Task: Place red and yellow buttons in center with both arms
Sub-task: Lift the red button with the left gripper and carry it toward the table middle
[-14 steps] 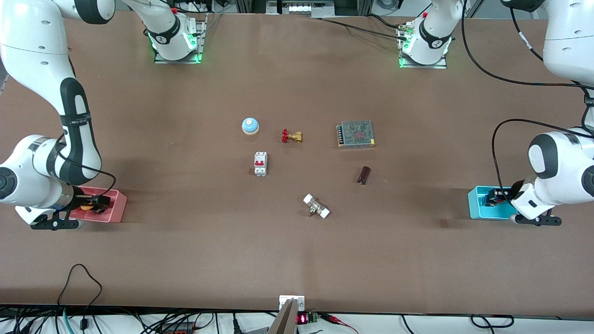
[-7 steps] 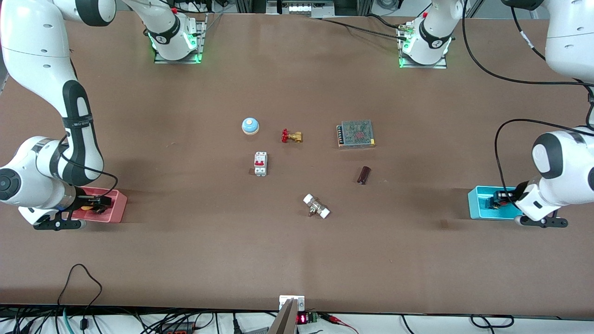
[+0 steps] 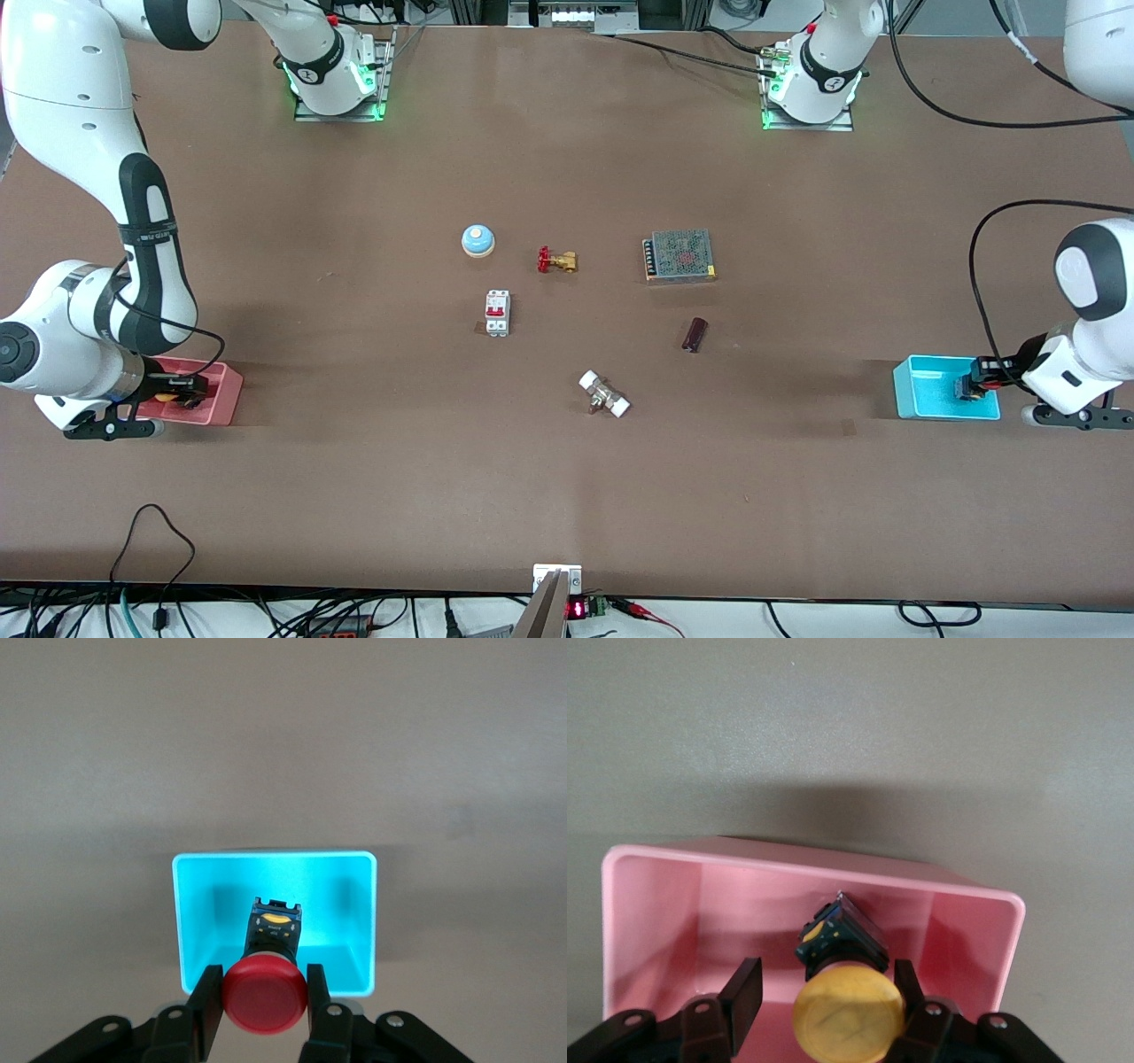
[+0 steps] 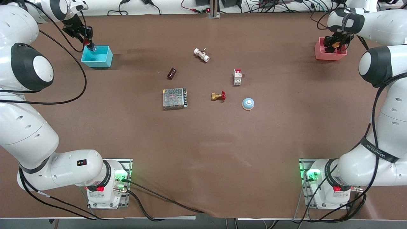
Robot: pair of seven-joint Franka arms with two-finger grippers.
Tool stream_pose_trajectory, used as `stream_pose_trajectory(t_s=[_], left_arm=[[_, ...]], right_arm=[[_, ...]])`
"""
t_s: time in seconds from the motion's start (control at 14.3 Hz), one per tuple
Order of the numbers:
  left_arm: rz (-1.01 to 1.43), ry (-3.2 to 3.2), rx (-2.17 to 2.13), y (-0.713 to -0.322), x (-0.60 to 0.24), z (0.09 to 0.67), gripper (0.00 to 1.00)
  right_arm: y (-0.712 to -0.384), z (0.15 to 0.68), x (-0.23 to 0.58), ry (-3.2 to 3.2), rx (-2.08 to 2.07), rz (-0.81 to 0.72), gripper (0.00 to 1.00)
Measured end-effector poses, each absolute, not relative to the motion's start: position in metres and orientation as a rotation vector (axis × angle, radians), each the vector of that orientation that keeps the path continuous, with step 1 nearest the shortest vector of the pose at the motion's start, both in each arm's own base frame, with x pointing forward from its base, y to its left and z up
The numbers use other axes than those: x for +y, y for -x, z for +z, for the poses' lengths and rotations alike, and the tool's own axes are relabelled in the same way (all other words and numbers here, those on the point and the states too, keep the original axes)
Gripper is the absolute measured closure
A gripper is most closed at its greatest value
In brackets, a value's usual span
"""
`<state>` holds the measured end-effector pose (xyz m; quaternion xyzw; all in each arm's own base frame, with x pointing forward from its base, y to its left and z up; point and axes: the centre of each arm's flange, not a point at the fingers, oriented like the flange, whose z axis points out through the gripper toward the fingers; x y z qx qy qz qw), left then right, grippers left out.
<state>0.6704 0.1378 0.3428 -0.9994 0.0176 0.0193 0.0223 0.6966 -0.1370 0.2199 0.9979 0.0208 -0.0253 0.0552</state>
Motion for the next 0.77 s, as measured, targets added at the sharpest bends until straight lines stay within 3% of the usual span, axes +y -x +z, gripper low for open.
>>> stream_pose_trajectory(t_s=[0.21, 0.77], left_arm=[[0.105, 3.111, 0.017, -0.668, 0.117, 0.353, 0.57], [0.221, 3.166, -0.172, -0.663, -0.009, 0.343, 0.57]], right_arm=[[-0.696, 0.220, -0.137, -3.029, 0.065, -0.077, 0.43], [-0.697, 0.220, -0.137, -3.029, 0.071, -0.075, 0.59]])
